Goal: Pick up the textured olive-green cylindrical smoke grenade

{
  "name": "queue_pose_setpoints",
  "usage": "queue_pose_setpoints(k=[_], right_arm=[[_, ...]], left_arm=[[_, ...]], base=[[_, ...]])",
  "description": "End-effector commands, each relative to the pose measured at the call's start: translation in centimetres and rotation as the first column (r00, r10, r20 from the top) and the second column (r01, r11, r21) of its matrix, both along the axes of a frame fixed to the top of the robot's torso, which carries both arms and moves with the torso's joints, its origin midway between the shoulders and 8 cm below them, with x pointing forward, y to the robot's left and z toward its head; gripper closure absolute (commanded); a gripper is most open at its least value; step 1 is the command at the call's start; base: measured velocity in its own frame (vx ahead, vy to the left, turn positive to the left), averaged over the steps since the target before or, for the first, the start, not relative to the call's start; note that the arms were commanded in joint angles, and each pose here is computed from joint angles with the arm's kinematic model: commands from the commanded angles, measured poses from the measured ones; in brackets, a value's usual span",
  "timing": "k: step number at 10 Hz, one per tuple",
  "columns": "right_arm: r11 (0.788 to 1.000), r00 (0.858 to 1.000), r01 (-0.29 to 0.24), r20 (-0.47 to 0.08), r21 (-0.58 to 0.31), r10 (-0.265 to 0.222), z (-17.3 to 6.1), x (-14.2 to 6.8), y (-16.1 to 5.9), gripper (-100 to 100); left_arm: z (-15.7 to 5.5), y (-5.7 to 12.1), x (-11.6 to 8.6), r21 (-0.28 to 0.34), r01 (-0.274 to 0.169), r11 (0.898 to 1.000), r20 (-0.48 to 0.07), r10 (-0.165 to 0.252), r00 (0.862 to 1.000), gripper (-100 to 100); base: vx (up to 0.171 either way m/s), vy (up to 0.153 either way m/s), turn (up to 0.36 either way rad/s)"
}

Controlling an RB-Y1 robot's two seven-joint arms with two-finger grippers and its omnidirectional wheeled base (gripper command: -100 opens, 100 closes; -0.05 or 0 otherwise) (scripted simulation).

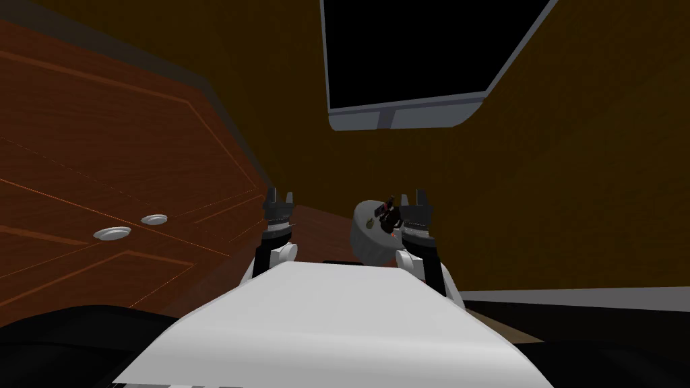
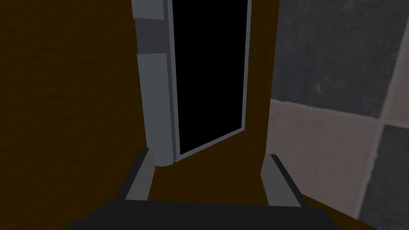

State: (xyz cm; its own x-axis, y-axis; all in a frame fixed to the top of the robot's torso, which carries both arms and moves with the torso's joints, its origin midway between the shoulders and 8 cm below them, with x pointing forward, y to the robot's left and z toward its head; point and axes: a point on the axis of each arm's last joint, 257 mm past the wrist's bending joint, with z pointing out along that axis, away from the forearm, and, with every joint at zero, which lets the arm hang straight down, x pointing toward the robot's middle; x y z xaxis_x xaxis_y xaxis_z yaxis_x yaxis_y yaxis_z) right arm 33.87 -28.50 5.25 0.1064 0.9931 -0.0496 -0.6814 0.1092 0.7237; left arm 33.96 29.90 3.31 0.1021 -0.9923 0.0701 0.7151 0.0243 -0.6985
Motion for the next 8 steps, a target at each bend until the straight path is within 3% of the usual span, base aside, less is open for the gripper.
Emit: queue_pose_setpoints(k=[1, 5, 6, 8], right_arm=[[1.0, 0.999, -0.011, -0.043, 0.012, 0.012, -1.0, 0.7, -0.3, -100], [0.997, 0.981, -0.032, -0.19, 0.07, 0.044, -4.8, 3.0, -1.8, -100], [0.997, 0.981, -0.032, -0.19, 0.07, 0.044, -4.8, 3.0, -1.8, -100], [0.993, 0.958, -0.035, -0.278, 0.116, 0.066, -7.4, 4.1, -2.9, -100]], left_arm=[[0.0, 0.0, 0.0, 0.0, 0.0, 1.0, 0.0, 0.0, 1.0, 0], [0.0, 0.0, 0.0, 0.0, 0.0, 1.0, 0.0, 0.0, 1.0, 0], [0.0, 0.0, 0.0, 0.0, 0.0, 1.0, 0.0, 0.0, 1.0, 0], [0.0, 0.0, 0.0, 0.0, 0.0, 1.0, 0.0, 0.0, 1.0, 0]], base=[[0.022, 0.056, -0.039], [0.03, 0.124, -0.05], [0.043, 0.112, -0.03], [0.032, 0.115, -0.058]])
